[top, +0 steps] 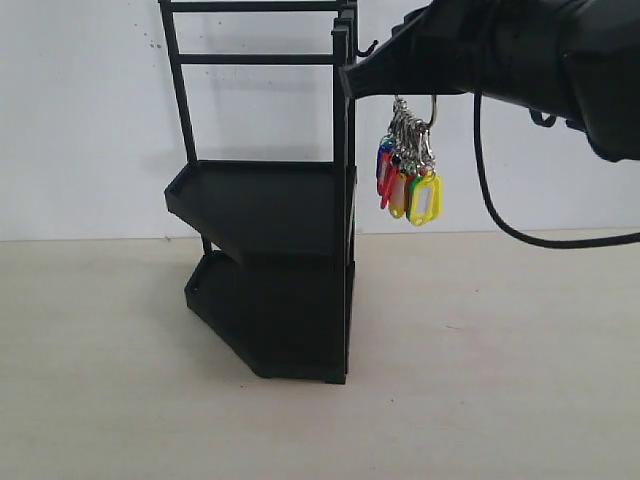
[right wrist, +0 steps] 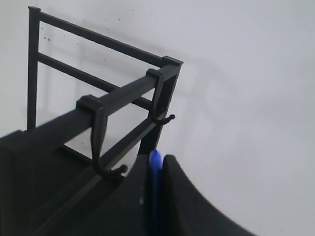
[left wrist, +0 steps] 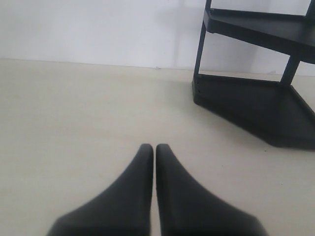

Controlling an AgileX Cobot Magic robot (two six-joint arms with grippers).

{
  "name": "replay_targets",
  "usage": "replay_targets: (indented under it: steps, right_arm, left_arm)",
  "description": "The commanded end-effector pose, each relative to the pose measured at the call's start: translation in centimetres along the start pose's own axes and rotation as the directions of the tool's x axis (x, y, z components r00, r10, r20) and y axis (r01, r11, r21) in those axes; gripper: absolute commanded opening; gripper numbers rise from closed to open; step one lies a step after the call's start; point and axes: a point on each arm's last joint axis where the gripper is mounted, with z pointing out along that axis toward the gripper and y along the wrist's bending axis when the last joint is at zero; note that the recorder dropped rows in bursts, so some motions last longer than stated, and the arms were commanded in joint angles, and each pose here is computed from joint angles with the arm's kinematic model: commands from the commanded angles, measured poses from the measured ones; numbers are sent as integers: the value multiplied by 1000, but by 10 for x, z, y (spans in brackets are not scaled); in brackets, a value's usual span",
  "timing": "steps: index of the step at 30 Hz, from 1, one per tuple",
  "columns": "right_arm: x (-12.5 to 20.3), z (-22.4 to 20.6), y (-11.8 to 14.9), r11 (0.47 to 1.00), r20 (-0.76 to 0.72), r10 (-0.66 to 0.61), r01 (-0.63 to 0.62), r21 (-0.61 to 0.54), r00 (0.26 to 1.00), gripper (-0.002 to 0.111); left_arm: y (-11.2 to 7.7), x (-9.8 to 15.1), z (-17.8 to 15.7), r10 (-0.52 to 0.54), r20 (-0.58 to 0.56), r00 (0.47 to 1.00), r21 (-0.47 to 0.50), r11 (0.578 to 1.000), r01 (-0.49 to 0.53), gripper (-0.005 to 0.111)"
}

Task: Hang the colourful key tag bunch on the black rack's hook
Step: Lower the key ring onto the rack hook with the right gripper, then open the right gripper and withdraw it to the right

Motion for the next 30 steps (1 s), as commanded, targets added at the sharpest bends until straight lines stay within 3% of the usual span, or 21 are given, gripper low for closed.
replay_targets:
  steps: [1, 10, 24, 26, 30]
  right_arm:
    - [-22, -3, 1, 1000, 60, 3, -2, -26, 998, 0]
    - [-15, 2, 17, 992, 15, 62, -60, -108, 998, 0]
    - [-8, 7, 19, 987, -30, 120, -123, -107, 992, 0]
    - [-11, 3, 19, 983, -28, 139, -141, -118, 990, 5]
    - [-21, -7, 17, 979, -5, 133, -132, -154, 991, 45]
  left_arm:
    - [0, -1, 0, 8, 8, 1000, -1, 1000, -8, 4]
    - [0, -1, 0, 8, 8, 1000, -1, 1000, -8, 4]
    - [0, -1, 0, 8, 8, 1000, -1, 1000, -8, 4]
    - [0, -1, 0, 8, 8, 1000, -1, 1000, -8, 4]
    - [0, -1, 0, 8, 8, 1000, -1, 1000, -8, 4]
